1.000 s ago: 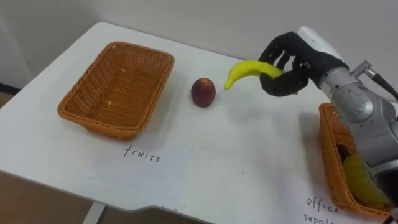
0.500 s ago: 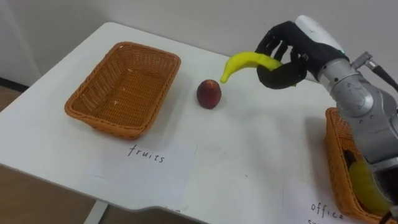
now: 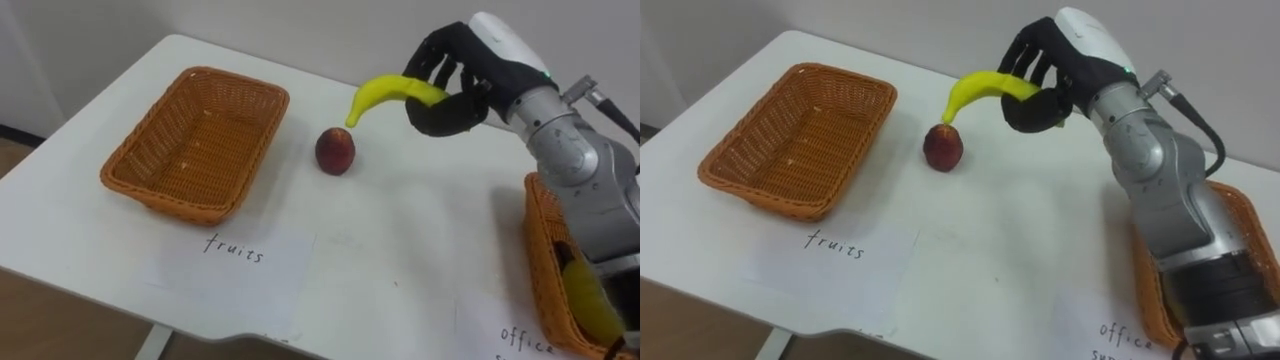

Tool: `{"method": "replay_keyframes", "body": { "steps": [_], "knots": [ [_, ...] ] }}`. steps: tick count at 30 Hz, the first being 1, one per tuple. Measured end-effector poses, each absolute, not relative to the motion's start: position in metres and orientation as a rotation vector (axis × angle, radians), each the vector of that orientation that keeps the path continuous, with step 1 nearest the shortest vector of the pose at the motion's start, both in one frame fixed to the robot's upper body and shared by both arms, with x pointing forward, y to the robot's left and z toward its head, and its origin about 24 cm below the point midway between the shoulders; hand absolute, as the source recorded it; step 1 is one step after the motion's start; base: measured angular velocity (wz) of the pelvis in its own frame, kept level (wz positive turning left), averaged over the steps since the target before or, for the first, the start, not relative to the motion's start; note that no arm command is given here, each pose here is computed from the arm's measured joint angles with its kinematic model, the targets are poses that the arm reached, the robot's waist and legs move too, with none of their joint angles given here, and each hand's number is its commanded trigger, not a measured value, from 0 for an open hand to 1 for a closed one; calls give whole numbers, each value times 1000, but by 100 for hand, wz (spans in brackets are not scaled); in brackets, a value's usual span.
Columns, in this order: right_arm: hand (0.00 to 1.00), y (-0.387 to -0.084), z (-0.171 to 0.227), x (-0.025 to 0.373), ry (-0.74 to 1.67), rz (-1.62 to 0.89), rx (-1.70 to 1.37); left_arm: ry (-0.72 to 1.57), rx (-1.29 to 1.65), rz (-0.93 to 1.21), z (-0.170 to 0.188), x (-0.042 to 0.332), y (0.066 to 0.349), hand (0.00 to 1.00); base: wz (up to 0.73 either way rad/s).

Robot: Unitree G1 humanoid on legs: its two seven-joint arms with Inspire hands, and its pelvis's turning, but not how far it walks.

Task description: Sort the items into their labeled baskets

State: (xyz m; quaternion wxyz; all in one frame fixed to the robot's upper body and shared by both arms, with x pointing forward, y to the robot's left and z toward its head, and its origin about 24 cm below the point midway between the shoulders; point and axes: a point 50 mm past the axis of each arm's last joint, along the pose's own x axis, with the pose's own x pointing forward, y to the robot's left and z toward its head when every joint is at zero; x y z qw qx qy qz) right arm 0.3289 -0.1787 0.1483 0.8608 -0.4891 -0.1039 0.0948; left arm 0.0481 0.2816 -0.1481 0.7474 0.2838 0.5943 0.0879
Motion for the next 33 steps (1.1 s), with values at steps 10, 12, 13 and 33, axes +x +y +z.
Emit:
{"method": "replay_keyframes", "body": {
  "steps": [10,12,13,33],
  "knots": [
    [100,-164,155,328,-281,193,-1014,1258,633,181,-147,56,276,0,5],
    [100,-163,155,328,-282,191,-1024,1261,633,181,-147,54,276,0,5],
    [100,-162,155,328,-284,191,-1024,1264,634,181,-148,53,276,0,12],
    [100,-129,154,334,-306,285,-974,1287,620,169,-148,50,276,0,9]
  ]
}}
